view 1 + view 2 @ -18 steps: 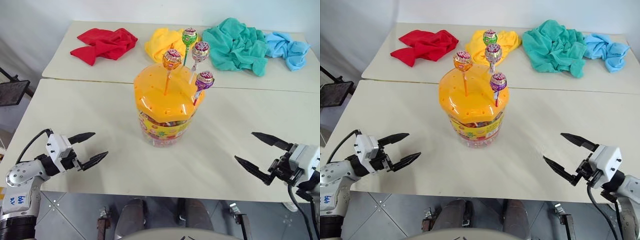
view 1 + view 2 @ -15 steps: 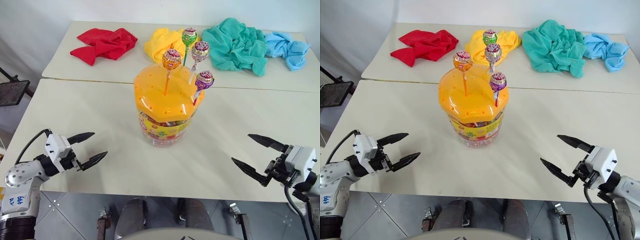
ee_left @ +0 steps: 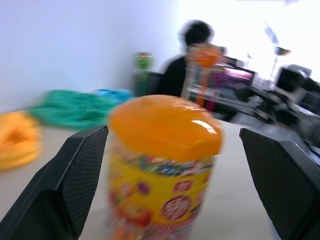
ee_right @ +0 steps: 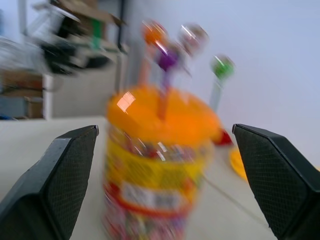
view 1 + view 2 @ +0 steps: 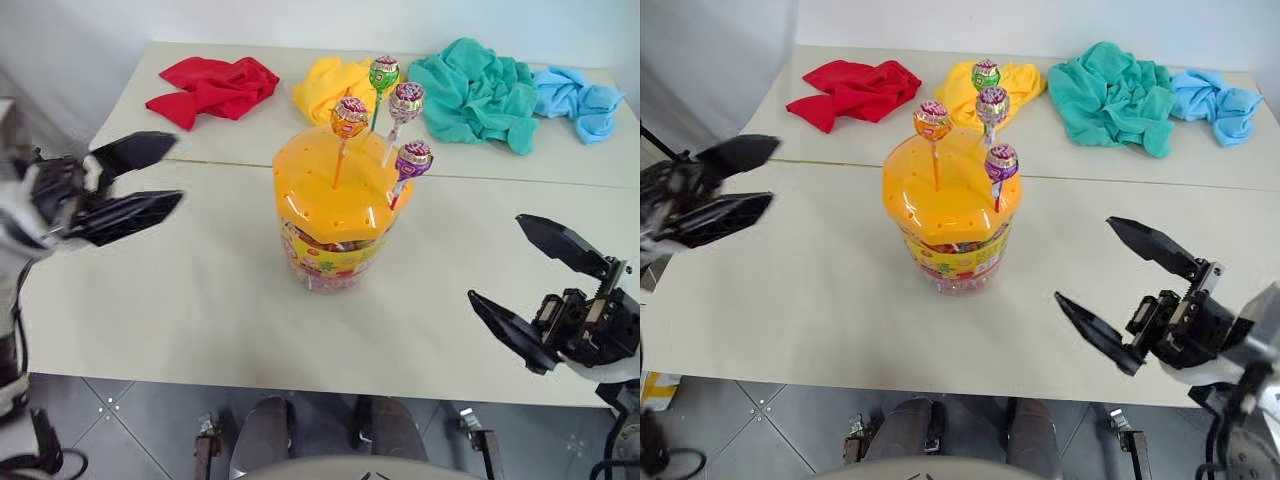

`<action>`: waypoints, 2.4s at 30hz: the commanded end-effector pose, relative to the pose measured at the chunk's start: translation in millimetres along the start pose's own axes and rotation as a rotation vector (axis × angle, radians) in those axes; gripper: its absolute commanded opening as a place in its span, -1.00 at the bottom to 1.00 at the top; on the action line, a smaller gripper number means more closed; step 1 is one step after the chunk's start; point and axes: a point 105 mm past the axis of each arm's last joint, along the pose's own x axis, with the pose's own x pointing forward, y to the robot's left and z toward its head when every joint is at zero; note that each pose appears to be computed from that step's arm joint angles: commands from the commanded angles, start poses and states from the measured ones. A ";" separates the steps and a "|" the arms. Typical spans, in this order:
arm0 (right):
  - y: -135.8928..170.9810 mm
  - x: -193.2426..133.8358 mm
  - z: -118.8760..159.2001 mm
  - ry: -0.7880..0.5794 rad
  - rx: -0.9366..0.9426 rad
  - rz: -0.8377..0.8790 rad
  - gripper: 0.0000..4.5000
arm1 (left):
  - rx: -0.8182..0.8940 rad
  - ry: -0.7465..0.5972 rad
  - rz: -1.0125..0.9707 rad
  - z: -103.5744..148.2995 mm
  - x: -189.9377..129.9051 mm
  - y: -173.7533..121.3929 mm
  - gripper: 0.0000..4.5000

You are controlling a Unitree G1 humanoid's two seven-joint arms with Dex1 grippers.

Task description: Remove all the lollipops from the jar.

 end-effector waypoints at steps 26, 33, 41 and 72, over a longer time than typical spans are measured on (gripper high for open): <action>4.1 13.5 8.9 -0.072 -0.094 -0.082 1.00 | 0.045 0.026 -0.356 -5.0 113.2 4.8 -0.84; 7.2 29.0 12.4 -0.139 -0.065 0.009 1.00 | 0.010 -0.364 -0.221 43.9 96.5 19.0 -0.99; 32.1 23.1 -11.5 -0.016 -0.056 0.449 1.00 | -0.057 -0.103 0.456 -16.0 -34.3 67.6 -0.99; -23.0 53.4 -46.4 0.174 0.117 0.250 1.00 | -0.006 0.137 0.553 -44.2 -122.2 -20.2 0.97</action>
